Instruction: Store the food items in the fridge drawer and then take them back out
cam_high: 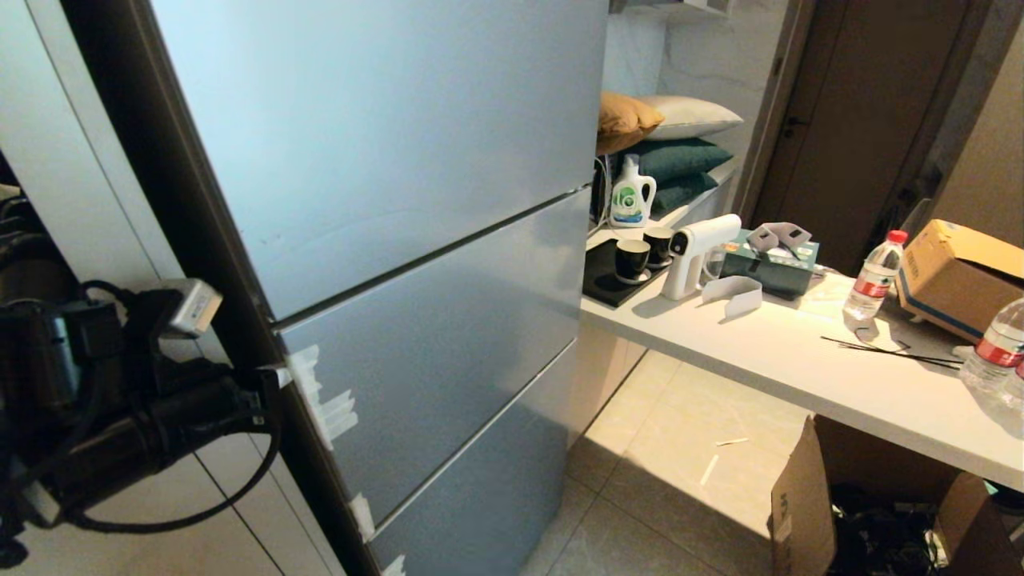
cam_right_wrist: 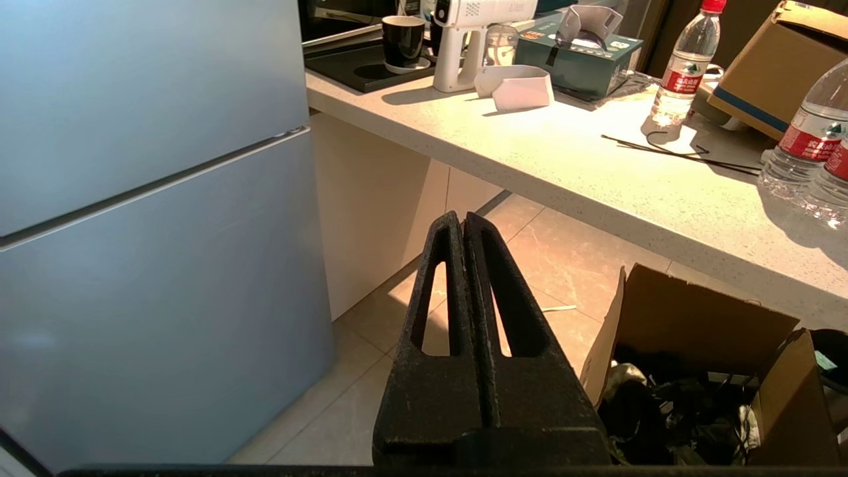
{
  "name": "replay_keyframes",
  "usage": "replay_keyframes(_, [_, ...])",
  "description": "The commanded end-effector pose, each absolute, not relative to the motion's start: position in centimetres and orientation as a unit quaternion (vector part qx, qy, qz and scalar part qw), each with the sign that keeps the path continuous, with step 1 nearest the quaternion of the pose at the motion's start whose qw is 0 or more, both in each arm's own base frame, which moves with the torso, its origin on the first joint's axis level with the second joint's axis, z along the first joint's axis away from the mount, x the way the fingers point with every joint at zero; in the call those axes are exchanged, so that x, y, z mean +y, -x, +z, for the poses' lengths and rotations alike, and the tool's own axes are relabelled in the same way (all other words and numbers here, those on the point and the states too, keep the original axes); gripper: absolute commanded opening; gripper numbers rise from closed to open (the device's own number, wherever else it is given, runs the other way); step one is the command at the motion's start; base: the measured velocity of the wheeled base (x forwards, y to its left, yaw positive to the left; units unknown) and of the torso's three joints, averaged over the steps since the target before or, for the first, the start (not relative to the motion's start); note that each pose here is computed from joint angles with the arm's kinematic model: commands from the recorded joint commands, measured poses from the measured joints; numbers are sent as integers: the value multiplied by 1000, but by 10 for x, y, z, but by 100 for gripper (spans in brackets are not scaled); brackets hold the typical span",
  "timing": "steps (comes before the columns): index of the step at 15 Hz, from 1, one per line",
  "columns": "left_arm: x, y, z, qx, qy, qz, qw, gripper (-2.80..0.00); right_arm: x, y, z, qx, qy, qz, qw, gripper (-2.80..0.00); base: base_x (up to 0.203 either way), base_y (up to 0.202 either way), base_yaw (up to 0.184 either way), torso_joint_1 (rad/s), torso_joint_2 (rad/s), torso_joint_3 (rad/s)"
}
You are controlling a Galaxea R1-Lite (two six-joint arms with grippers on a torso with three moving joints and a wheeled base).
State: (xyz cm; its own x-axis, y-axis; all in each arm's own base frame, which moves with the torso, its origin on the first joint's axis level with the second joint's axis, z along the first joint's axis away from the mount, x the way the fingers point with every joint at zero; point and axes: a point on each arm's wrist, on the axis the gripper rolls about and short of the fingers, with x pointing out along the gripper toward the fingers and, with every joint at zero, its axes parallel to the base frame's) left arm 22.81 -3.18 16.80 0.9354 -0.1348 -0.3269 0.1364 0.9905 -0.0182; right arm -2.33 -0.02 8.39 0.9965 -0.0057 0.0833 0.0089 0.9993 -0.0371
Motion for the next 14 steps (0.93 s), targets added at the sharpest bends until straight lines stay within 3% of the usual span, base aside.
replay_keyframes(1, [-38, -226, 165, 170, 0, -84, 982, -280, 0, 21, 75, -27, 19, -3, 999, -280, 0, 0, 0, 0, 0, 0])
replay_keyframes(14, [-110, -173, 168, 176, 44, -263, 948, -280, 0, 21, 75, -26, 19, -3, 999, -280, 0, 0, 0, 0, 0, 0])
